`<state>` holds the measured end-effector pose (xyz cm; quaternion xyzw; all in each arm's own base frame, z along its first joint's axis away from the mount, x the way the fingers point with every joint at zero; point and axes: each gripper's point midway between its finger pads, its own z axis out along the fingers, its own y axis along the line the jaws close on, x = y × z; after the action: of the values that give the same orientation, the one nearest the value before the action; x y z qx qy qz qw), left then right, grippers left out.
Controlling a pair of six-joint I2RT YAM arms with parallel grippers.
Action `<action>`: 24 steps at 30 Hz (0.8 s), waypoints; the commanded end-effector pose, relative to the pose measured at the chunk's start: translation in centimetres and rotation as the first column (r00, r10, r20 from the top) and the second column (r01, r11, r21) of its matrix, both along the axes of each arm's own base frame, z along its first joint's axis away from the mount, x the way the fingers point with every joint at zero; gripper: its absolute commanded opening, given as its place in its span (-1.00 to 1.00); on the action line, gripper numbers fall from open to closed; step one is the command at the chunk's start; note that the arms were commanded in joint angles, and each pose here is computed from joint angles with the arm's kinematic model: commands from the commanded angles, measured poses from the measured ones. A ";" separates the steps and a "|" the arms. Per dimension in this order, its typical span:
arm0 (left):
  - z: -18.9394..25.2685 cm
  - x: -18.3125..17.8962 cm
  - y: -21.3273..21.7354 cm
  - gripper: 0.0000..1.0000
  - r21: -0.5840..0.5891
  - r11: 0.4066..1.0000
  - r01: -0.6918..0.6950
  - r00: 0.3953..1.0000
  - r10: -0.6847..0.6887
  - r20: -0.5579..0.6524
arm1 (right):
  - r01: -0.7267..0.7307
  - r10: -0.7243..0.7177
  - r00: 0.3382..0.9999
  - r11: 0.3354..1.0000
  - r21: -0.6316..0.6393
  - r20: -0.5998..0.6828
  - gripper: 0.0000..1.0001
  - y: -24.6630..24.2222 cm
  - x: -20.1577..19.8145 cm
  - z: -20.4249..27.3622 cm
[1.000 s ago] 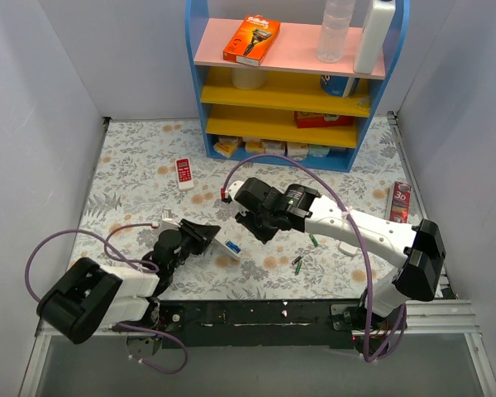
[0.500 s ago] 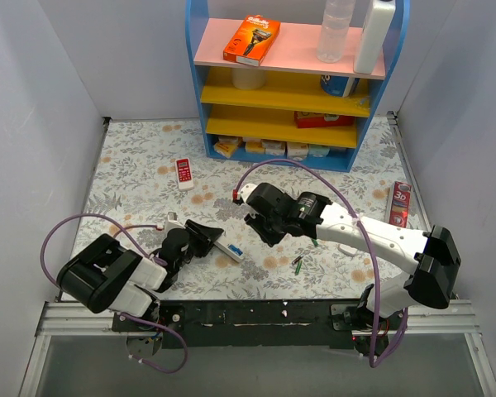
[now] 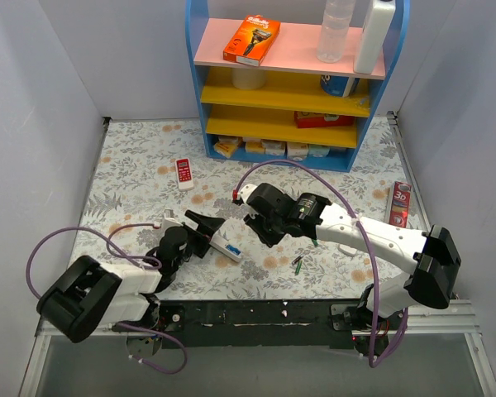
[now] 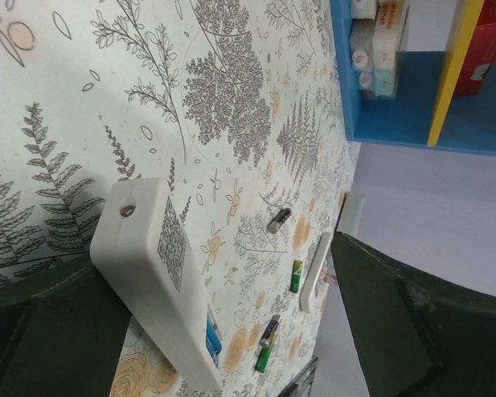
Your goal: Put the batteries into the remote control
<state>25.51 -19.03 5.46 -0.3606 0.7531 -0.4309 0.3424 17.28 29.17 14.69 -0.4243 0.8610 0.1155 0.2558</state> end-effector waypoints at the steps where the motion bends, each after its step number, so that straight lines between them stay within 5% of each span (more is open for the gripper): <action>1: -5.5 -3.0 3.4 0.96 0.135 0.986 -0.096 0.960 0.128 -0.249 | 0.001 -0.001 1.000 0.999 0.051 0.004 -0.66 0.6 0.1 0.6; 13: -9.2 -7.8 6.2 0.96 0.290 0.953 -0.087 0.822 0.233 -0.519 | 0.000 0.000 1.000 0.998 0.063 -0.005 -0.66 0.5 -0.2 0.4; 18: -9.8 -9.1 5.9 0.96 0.233 0.969 -0.088 0.802 0.208 -0.560 | 0.001 -0.001 1.000 0.998 0.070 -0.006 -0.66 0.5 -0.3 0.4; 24: -10.2 -10.3 6.1 0.52 0.186 0.977 -0.107 0.799 0.195 -0.569 | 0.001 0.000 1.000 0.998 0.069 -0.011 -0.66 0.4 -0.5 0.1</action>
<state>23.23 -17.45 4.24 -0.3841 0.7970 -0.3592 0.2970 16.71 29.10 13.51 -0.4247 0.8624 0.1245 0.2457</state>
